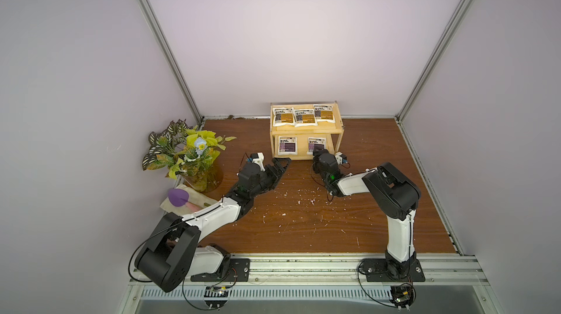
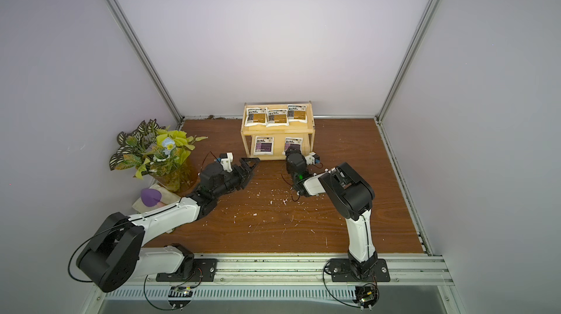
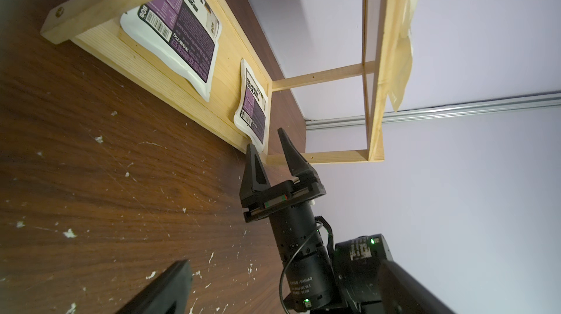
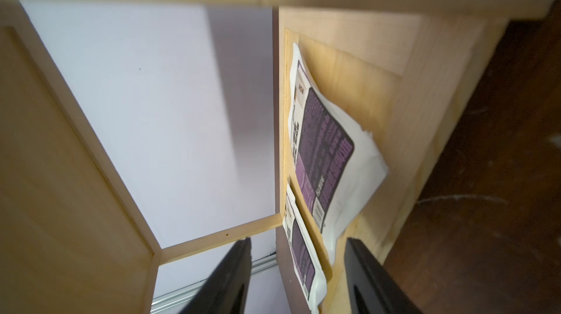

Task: Place the bagged coffee beans on the shelf by color
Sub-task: Place the bagged coffee beans on the shelf.

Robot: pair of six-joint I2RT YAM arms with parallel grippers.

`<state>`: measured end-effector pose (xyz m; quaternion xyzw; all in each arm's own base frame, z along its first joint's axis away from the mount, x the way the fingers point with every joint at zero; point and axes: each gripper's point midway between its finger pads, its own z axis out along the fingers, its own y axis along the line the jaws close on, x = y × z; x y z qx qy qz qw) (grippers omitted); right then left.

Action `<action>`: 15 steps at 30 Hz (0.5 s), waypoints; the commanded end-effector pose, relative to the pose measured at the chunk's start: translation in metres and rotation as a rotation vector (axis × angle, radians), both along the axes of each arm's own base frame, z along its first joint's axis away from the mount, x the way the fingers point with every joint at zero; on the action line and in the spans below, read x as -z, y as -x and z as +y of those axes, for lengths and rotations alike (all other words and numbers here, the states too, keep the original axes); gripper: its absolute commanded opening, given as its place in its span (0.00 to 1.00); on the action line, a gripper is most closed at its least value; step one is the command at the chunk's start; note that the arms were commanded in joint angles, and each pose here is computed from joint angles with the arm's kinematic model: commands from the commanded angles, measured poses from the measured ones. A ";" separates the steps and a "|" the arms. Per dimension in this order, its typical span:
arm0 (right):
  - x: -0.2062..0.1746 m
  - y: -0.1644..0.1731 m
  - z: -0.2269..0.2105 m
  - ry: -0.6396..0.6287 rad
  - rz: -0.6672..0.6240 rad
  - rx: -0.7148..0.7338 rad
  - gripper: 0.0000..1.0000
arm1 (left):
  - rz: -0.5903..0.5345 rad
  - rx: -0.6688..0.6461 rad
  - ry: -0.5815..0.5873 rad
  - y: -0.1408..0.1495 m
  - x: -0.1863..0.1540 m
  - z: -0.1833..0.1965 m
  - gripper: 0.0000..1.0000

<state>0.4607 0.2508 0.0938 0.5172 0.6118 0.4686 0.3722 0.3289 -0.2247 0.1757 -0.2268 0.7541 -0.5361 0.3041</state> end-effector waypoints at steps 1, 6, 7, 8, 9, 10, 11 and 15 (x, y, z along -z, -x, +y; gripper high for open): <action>-0.026 -0.004 -0.009 -0.010 -0.065 0.014 0.55 | -0.023 -0.008 0.009 0.001 -0.006 0.004 0.99; -0.027 -0.006 -0.014 -0.004 -0.067 0.016 0.55 | -0.020 -0.009 0.009 0.003 -0.004 0.005 0.99; -0.027 -0.006 -0.015 -0.002 -0.067 0.018 0.55 | -0.019 -0.008 0.009 0.003 -0.003 0.005 1.00; -0.027 -0.006 -0.016 0.001 -0.068 0.017 0.55 | -0.017 -0.010 0.009 0.003 -0.003 0.006 1.00; -0.028 -0.006 -0.016 0.001 -0.068 0.014 0.55 | -0.017 -0.008 0.010 0.004 -0.003 0.005 1.00; -0.028 -0.005 -0.016 0.001 -0.068 0.013 0.55 | -0.020 -0.009 0.009 0.003 -0.003 0.005 0.99; -0.029 -0.004 -0.016 0.000 -0.071 0.009 0.55 | -0.021 -0.007 0.009 0.003 -0.003 0.005 1.00; -0.036 0.006 -0.020 0.012 -0.080 -0.010 0.55 | -0.036 -0.007 0.003 0.003 -0.008 0.006 1.00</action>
